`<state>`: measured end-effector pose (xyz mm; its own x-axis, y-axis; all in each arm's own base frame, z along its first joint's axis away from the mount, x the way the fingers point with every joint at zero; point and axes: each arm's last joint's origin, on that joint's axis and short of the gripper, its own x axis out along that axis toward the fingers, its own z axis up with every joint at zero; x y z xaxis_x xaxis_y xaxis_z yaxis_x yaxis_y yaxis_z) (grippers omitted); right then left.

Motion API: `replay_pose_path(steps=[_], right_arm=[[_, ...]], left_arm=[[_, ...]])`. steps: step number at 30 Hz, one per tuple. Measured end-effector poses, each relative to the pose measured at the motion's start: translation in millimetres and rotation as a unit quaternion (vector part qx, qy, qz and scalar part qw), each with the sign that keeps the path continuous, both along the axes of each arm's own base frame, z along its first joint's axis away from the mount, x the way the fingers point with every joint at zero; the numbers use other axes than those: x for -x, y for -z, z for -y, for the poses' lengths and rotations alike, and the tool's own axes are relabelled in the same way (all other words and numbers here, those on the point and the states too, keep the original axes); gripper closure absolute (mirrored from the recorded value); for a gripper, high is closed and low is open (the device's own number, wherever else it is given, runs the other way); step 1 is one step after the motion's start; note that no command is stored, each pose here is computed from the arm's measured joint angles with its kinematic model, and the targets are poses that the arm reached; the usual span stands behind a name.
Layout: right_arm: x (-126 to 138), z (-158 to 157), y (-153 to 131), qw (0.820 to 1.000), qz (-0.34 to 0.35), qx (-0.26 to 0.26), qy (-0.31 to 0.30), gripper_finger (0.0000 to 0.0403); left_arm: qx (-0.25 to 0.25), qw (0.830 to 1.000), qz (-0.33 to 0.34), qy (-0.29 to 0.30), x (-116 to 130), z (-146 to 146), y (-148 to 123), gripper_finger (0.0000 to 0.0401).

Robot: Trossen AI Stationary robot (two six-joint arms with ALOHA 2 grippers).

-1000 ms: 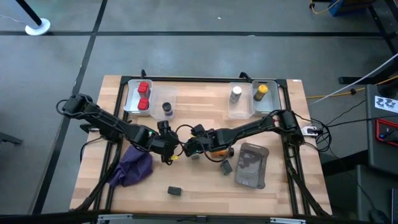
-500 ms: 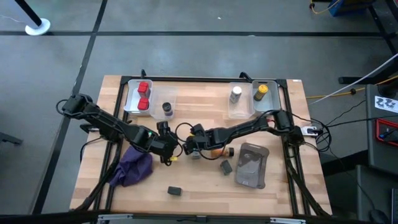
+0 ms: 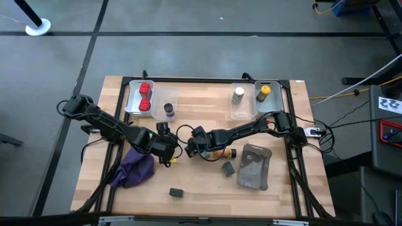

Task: Sort spices by type
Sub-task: Put the white seasoning bottle into the right transparent bin

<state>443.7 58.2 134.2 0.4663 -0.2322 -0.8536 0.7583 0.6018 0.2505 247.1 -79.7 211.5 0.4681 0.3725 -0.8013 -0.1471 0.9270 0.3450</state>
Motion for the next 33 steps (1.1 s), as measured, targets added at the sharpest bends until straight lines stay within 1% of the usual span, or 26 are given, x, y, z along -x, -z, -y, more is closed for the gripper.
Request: replay_pose_path(steps=[5,8,15,21,24,29,33], right_arm=[[-4,-1,-7,0.999,-0.001,0.010,-0.035,0.0190],[-10,-2,-16,0.998,0.012,0.013,-0.062,0.0190],[-26,-5,-49,0.989,0.044,0.050,-0.129,0.0190],[-33,-6,-84,0.980,0.039,0.089,-0.171,0.0190],[-30,-4,-103,0.977,0.011,0.113,-0.178,0.0190],[-17,0,-136,0.973,-0.058,0.155,-0.161,0.0190],[-5,3,-158,0.968,-0.099,0.165,-0.159,0.0190]], left_arm=[[-0.001,1.000,-0.009,-0.014,15,-3,-10,0.0125],[0.007,1.000,0.008,-0.022,24,-5,-21,0.0125],[0.037,0.996,0.076,-0.013,46,-9,-52,0.0125],[0.061,0.988,0.142,-0.022,65,-17,-75,0.0125],[0.066,0.984,0.165,-0.026,72,-20,-83,0.0125],[0.065,0.981,0.180,-0.031,76,-23,-87,0.0125],[0.062,0.981,0.179,-0.031,75,-23,-86,0.0125]])
